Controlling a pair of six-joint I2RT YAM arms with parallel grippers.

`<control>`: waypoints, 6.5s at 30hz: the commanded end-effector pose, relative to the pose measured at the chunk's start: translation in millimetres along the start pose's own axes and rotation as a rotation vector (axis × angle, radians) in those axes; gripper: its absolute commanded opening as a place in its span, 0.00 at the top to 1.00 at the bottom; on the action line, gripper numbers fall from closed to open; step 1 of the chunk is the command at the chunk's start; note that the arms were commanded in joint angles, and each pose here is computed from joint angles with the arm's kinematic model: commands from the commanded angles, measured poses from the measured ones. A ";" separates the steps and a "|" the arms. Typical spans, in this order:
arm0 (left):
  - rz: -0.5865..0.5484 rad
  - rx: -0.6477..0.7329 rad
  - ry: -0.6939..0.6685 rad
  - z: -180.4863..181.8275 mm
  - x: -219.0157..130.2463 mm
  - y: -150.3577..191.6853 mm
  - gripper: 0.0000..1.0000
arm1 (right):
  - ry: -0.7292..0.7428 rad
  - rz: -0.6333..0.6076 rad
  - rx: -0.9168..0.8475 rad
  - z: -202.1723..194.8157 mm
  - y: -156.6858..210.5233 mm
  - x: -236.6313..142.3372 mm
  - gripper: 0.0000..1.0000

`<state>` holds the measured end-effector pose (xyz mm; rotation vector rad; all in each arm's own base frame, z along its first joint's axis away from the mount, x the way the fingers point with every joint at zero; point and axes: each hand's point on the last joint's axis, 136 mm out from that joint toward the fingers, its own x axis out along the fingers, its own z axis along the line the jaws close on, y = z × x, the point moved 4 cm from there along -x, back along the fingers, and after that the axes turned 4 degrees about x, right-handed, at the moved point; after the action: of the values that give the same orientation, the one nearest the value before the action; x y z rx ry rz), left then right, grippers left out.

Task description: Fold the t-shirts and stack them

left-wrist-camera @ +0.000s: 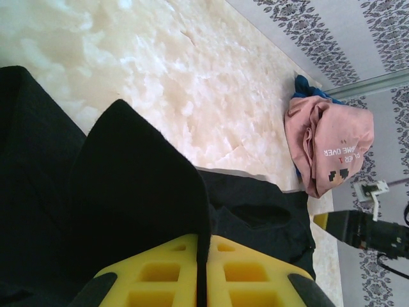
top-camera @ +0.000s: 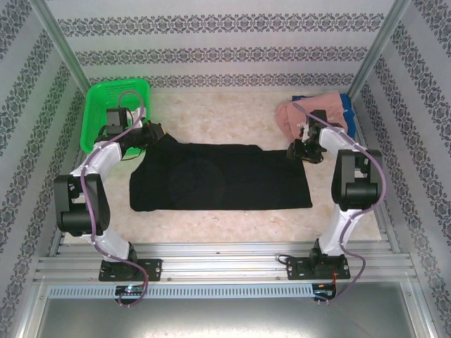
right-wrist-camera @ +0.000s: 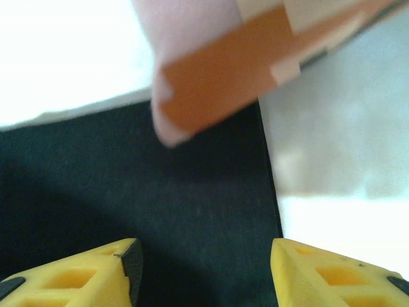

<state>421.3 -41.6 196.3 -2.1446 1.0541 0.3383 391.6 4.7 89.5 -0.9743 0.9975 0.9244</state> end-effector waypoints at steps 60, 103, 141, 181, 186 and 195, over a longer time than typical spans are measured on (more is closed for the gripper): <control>-0.094 0.107 0.062 -24.0 8.3 -48.7 0.90 | -0.361 -0.091 0.732 -18.5 -8.4 -24.1 1.00; -0.230 0.303 0.013 -36.4 -23.1 -145.1 0.90 | -0.414 -0.167 0.590 2.0 -75.8 -62.6 1.00; -0.016 0.005 -0.161 33.8 -39.1 45.3 0.91 | -0.236 0.004 0.556 -25.7 11.0 -16.4 1.00; 0.080 -0.099 -0.364 73.1 -47.6 117.6 0.91 | -0.093 0.077 0.593 -61.8 45.7 13.3 0.96; 0.094 -0.120 -0.415 77.1 -53.6 126.8 0.90 | -0.081 0.085 0.593 -63.9 49.0 15.5 0.96; 0.105 -0.188 -0.452 86.0 -55.6 141.4 0.64 | -0.080 0.091 0.589 -64.0 47.7 16.1 0.89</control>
<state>292.6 -5.8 96.8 -2.0276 0.8953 0.9086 343.5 -33.8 56.9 -0.3925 1.1132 0.6766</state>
